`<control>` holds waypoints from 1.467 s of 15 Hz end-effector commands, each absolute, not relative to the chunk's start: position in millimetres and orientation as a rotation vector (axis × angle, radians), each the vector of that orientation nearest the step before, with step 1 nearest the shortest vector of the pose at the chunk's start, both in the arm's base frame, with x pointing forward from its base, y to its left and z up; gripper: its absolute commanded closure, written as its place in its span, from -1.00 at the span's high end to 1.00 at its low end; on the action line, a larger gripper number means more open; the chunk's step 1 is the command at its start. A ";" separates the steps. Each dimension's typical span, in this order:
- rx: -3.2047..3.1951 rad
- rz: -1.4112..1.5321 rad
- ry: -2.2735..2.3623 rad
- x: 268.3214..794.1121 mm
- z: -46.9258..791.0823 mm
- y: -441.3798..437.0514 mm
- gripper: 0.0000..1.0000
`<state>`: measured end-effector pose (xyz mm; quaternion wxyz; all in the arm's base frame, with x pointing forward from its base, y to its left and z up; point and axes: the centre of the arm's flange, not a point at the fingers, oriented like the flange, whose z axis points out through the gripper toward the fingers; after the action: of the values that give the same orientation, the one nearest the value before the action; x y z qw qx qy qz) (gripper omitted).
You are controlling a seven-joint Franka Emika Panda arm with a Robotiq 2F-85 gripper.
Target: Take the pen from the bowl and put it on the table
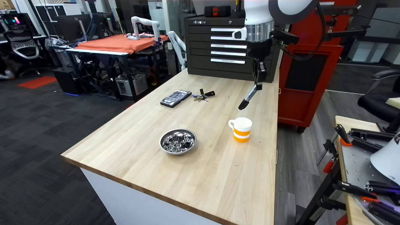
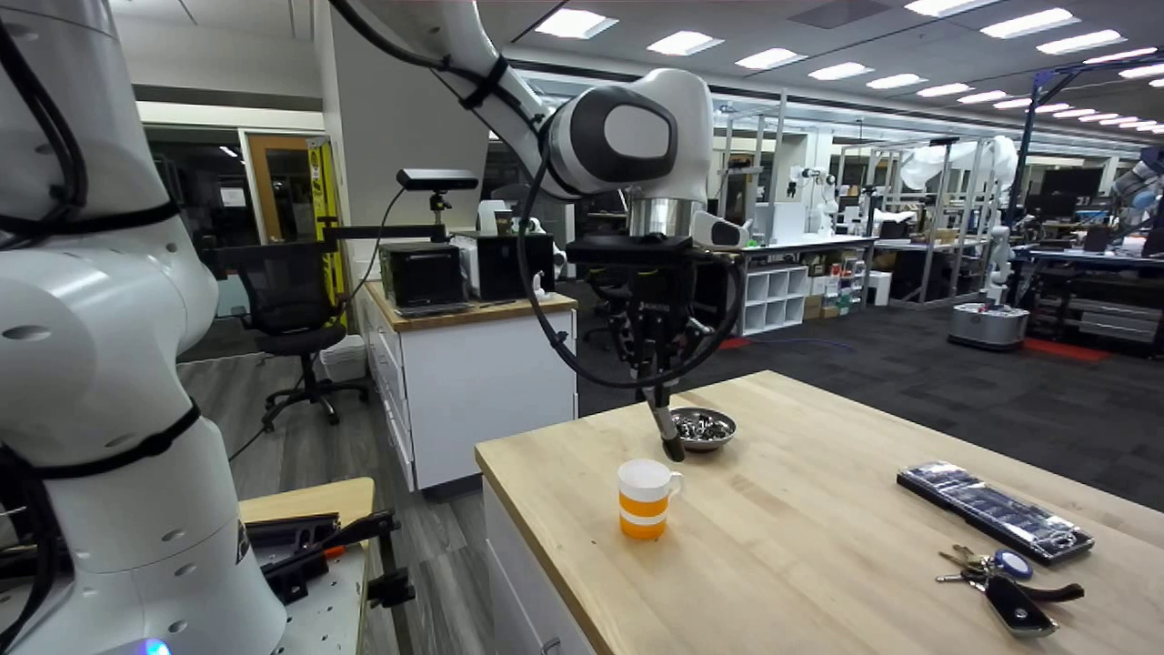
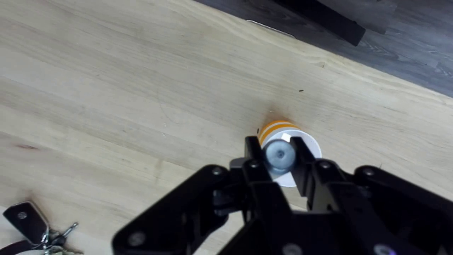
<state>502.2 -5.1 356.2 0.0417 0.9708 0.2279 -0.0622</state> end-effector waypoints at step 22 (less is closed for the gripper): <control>2.942 0.100 0.482 529.2 245.1 -76.3 -0.88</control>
<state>527.6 -74.7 255.9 0.0676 0.9841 0.1623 0.0243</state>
